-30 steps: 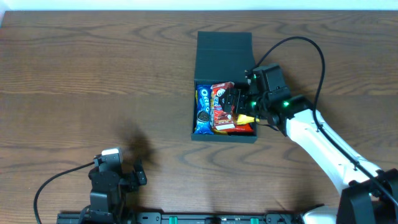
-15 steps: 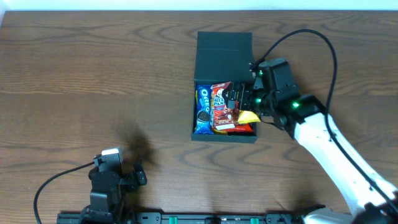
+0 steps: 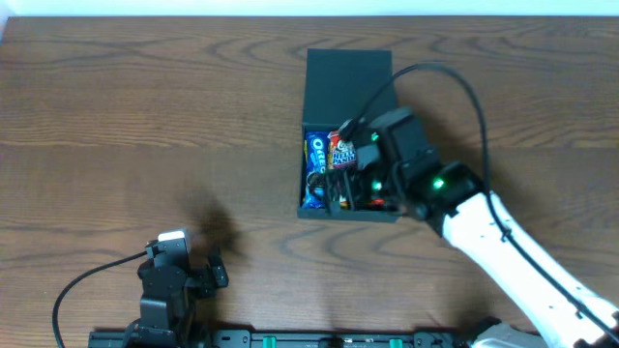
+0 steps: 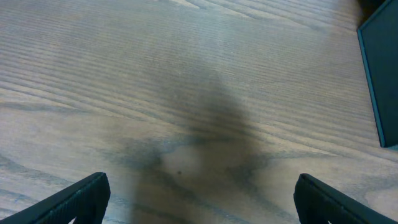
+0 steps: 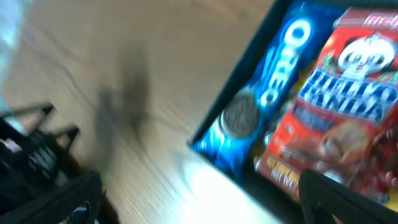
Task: Pack container
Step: 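Withdraw the right gripper to the box's lower right corner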
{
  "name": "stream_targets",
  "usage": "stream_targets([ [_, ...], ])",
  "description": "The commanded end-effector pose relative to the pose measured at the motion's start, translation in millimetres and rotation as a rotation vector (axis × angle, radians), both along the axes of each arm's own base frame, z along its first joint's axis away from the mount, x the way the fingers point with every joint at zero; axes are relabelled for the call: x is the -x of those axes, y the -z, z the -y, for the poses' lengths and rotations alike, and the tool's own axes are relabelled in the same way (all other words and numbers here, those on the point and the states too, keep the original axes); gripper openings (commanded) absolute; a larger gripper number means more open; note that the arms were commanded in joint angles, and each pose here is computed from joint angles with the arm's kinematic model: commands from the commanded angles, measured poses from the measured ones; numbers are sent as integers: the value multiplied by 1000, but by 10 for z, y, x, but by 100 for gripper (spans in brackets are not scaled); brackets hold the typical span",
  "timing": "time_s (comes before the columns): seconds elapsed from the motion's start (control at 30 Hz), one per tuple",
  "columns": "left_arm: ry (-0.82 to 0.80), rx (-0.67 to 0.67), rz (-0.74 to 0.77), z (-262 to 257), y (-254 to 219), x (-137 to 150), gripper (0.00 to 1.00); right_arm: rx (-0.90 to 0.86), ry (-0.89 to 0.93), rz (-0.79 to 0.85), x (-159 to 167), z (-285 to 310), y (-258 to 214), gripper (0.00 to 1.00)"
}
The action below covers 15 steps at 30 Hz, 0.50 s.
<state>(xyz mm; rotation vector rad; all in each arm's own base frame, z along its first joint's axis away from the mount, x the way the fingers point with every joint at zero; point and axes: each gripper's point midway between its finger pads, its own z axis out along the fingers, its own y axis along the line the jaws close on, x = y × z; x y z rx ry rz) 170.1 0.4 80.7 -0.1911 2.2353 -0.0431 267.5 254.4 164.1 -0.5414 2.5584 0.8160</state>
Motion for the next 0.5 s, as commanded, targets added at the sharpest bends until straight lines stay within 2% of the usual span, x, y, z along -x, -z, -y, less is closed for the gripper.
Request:
stream_targets([
  [0.0,2,-14,-60,-18,114,104,96,167,90,147,-39,227,-98,99],
  [0.07,2,-14,-60,-18,114,104,96,250,166,188,-19,395,-140,99],
  [0.2,2,-14,-60,-18,114,104,95,331,185,277,225,513,-327,99],
  [0.37,2,-14,-60,-18,114,104,96,361,209,200,581,653,-304,99],
  [0.47,2,-14,-60,-18,114,104,95,352,306,157,667,825,-284,99],
])
